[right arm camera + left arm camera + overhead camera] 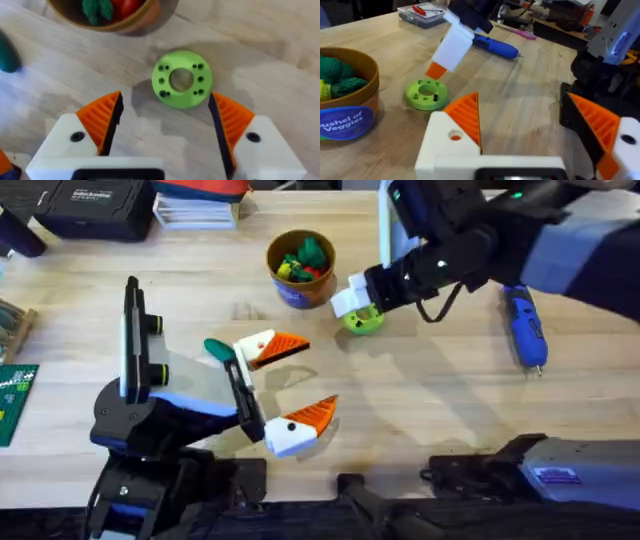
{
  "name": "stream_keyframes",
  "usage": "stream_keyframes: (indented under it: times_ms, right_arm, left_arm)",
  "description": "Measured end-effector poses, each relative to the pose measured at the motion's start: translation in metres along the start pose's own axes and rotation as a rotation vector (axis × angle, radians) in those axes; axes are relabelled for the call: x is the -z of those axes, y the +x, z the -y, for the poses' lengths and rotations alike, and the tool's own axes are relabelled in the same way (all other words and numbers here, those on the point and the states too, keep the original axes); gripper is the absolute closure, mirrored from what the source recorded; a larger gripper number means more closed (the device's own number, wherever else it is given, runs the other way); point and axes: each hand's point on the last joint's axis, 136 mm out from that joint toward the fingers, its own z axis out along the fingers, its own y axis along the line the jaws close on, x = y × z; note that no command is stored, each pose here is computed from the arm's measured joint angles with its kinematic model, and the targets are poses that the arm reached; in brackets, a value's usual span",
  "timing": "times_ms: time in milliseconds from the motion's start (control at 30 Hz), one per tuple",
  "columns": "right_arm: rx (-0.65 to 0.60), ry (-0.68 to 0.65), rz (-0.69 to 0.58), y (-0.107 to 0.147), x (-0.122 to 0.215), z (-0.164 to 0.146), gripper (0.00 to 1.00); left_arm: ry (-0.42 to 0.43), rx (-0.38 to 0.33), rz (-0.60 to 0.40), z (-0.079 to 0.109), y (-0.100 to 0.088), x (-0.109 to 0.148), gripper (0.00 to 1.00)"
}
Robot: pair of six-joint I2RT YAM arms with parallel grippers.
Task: Pick up the gripper from the table and insert it into the empty holder that is missing its gripper. Then pick up a screw, insert it into the mounting hole, and use the screwdriver to tighten it. Finally, clean up the table by picking up the vegetable and placing it into the bucket.
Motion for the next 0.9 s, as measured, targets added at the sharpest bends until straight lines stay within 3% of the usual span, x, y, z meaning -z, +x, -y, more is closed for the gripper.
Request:
stream_keyframes:
  times_ms: [200,367,600,900]
  right_arm:
    - [-0.003,-0.012,-0.074,0.015,-0.011,-0.003,0.006]
    - [0.094,-0.03,-0.119,0.025,-0.021,-0.016,0.024]
    - [0.166,-0.011,-0.166,0.033,-0.041,-0.018,0.404]
    - [0.18,0.018,-0.145,0.027,-0.049,-0.013,0.573]
  left_arm:
    - [0.0,0.0,0.0,0.0,0.0,0.0,0.015]
    - [0.0,0.0,0.0,0.0,0.0,0.0,0.015]
    - [0.0,0.0,0.0,0.0,0.0,0.0,0.016]
    - [0.0,0.0,0.0,0.0,0.0,0.0,0.015]
